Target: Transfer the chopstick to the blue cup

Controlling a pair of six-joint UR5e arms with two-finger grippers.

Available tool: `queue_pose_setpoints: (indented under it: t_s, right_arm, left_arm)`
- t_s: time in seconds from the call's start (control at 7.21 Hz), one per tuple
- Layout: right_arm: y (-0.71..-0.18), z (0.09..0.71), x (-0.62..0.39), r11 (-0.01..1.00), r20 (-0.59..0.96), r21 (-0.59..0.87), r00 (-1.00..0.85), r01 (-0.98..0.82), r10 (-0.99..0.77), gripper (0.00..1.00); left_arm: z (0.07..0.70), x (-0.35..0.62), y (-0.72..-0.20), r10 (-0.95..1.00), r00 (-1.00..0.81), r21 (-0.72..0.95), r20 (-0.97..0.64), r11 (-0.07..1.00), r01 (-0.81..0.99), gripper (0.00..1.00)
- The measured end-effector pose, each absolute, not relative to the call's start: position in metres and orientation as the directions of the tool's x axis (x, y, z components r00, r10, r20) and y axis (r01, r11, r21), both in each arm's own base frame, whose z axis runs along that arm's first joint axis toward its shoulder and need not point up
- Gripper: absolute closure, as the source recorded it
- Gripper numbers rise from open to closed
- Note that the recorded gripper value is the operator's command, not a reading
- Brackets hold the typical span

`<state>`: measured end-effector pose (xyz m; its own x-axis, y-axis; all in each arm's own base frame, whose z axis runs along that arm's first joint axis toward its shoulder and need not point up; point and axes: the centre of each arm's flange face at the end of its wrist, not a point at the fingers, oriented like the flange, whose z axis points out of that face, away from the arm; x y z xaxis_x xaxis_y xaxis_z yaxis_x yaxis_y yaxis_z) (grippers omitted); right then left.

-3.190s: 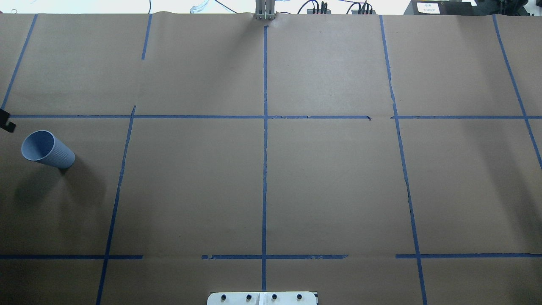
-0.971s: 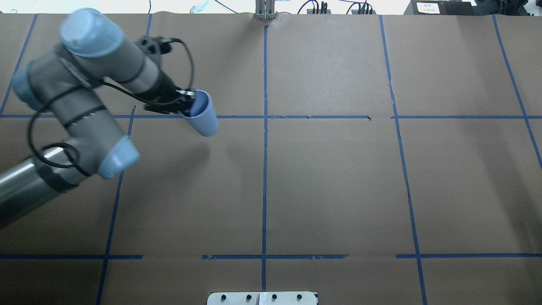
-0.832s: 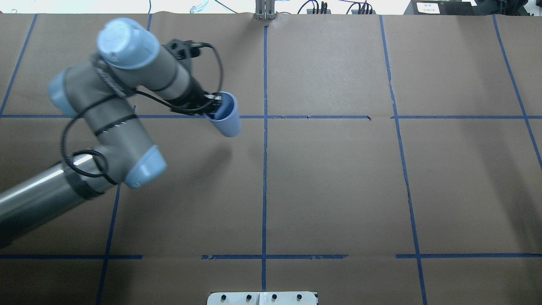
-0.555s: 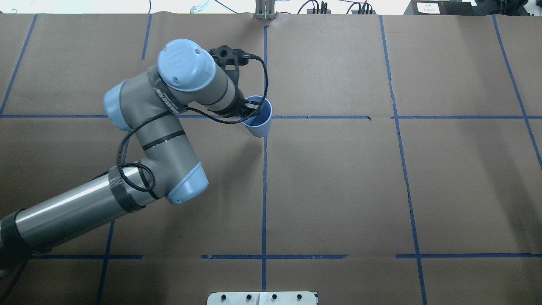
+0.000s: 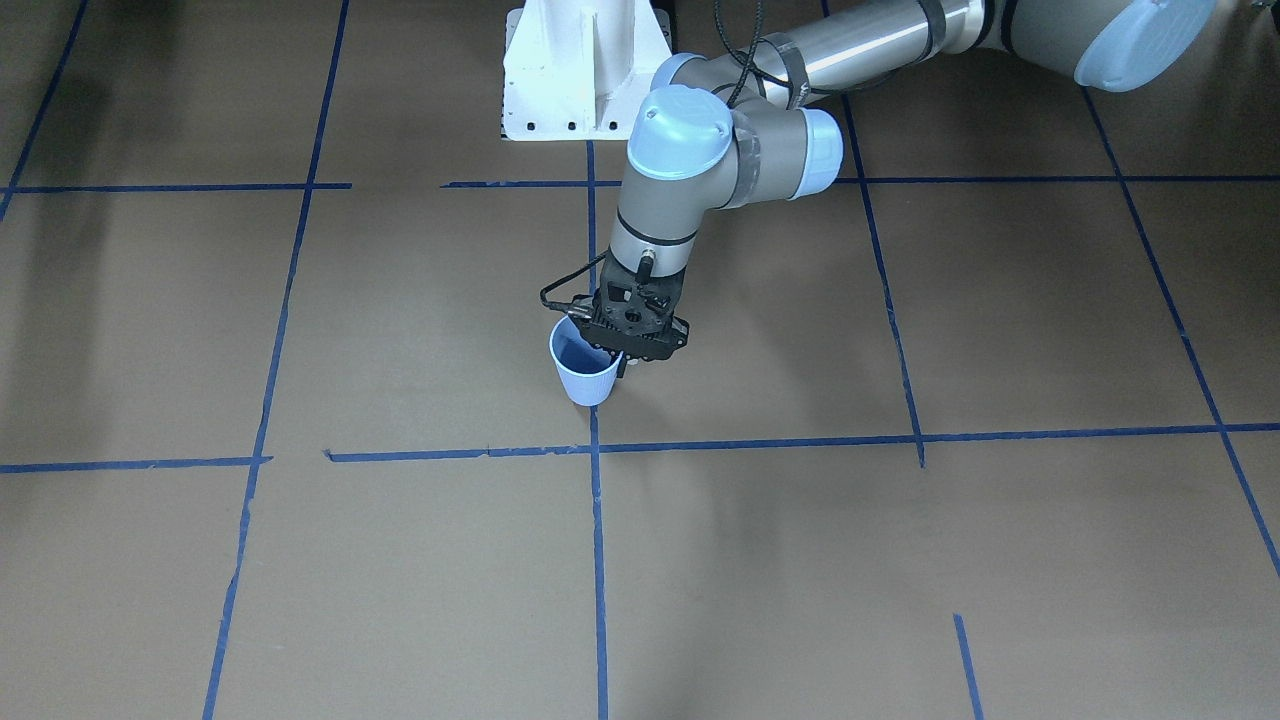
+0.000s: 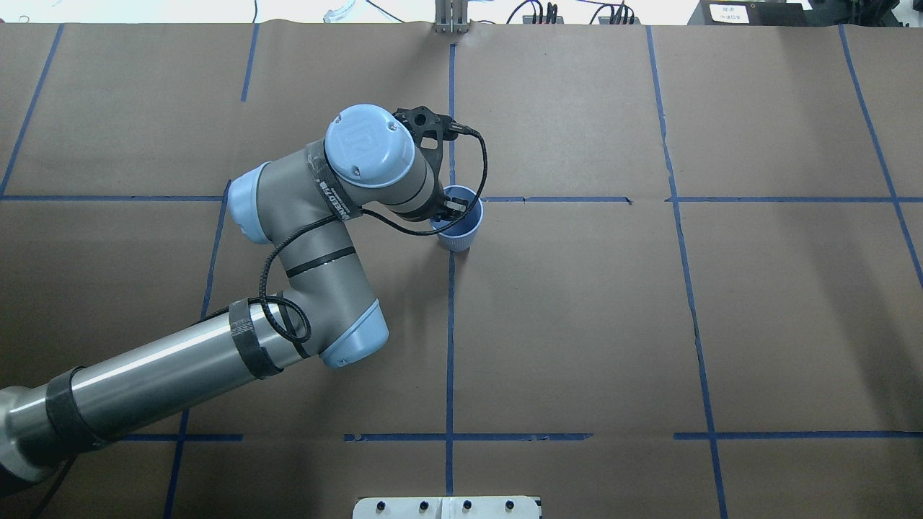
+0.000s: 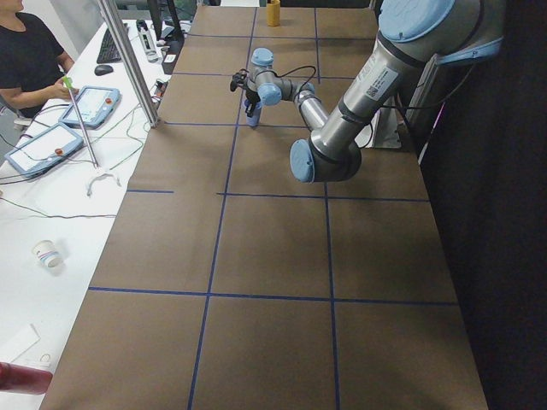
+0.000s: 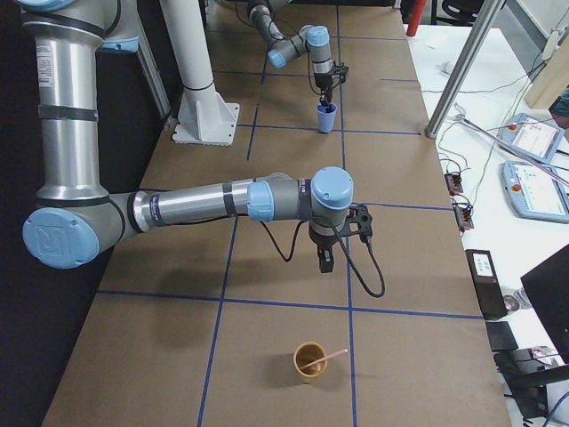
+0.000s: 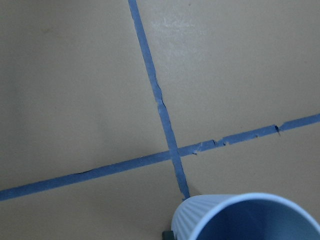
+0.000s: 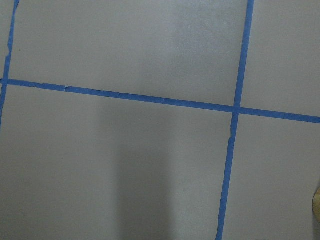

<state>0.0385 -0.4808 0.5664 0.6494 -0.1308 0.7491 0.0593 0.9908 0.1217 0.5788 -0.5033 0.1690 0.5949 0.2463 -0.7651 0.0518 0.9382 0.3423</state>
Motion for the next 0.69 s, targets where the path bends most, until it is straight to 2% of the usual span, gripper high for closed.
queue_pose_setpoints:
  t_s: [0.69]
  right_arm:
    - [-0.4808, 0.5642, 0.0379, 0.99, 0.749, 0.126, 0.649, 0.06, -0.135, 0.0]
  left_arm:
    - [0.173, 0.5848, -0.5028, 0.234, 0.606, 0.328, -0.761, 0.944, 0.047, 0.94]
